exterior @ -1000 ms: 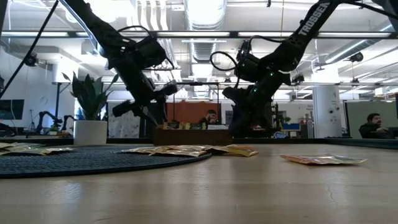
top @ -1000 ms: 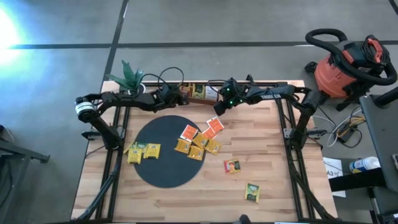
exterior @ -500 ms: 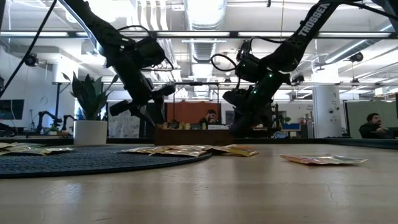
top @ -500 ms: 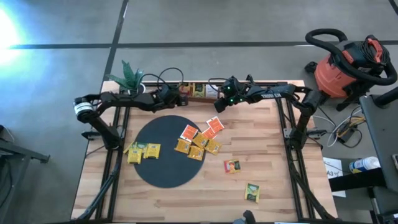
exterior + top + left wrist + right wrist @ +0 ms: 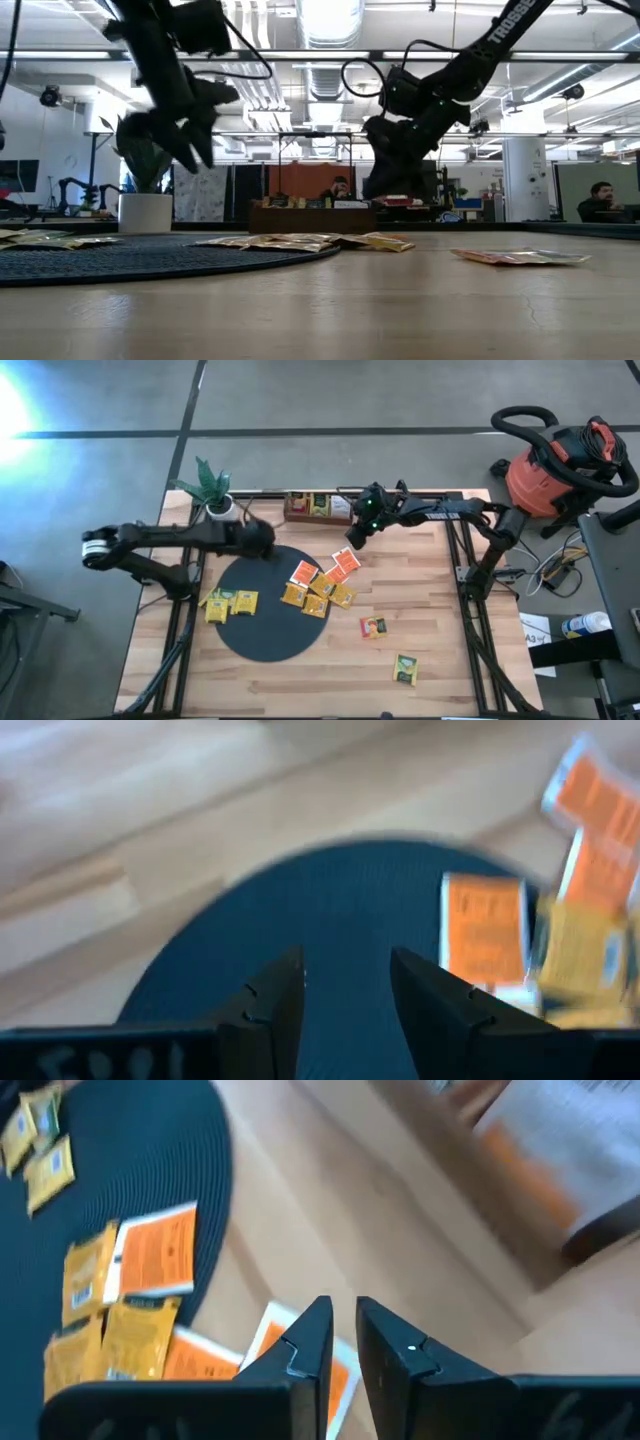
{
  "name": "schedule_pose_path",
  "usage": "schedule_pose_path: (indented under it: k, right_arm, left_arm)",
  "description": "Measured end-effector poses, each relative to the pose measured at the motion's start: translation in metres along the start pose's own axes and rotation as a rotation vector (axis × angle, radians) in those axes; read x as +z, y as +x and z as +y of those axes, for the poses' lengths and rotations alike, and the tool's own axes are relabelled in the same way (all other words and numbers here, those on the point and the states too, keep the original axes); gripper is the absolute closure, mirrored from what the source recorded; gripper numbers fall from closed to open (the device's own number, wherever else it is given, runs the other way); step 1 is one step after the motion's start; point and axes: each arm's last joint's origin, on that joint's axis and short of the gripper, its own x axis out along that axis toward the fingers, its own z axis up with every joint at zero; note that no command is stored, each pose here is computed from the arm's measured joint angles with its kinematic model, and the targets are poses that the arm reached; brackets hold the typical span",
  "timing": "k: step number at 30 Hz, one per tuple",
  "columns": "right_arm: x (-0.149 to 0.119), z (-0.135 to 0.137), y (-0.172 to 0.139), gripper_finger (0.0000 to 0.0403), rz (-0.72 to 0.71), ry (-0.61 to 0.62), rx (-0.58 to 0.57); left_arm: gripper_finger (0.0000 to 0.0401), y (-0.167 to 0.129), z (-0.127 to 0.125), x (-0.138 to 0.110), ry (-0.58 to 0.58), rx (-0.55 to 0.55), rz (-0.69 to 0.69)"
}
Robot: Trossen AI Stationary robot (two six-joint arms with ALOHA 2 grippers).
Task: Pick & Place Tea
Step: Put the yellow tea bag into the middle section of the wooden organizer
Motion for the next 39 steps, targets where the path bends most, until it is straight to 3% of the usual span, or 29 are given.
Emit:
schedule_pose_path:
  k: [11,18,25,28,32,39]
  right_arm:
    - [-0.039,0.041,0.011,0.0355,0.285,-0.032,0.006]
    - [-0.068,0.081,0.003,0.0355,0.436,-0.026,-0.044]
    - [-0.118,0.115,-0.030,0.0355,0.705,-0.112,-0.118]
    - [-0.140,0.122,-0.046,0.0355,0.697,-0.133,-0.167]
    - [-0.166,0.122,-0.071,0.0355,0.598,-0.075,-0.221]
    - [-0.210,0.108,-0.110,0.0355,0.498,0.148,-0.132]
  left_arm:
    - [0.0256,-0.016,-0.025,-0.044,0.088,-0.019,0.008]
    - [0.0256,-0.017,-0.028,-0.048,0.153,-0.027,0.012]
    - [0.0256,-0.016,-0.029,-0.046,0.202,-0.024,-0.036]
    - [0.0256,-0.017,-0.034,-0.043,0.195,-0.057,-0.087]
    - [0.0256,-0.015,-0.042,-0.040,0.149,-0.144,-0.142]
    - [0.0256,-0.013,-0.055,-0.038,0.006,-0.344,-0.145]
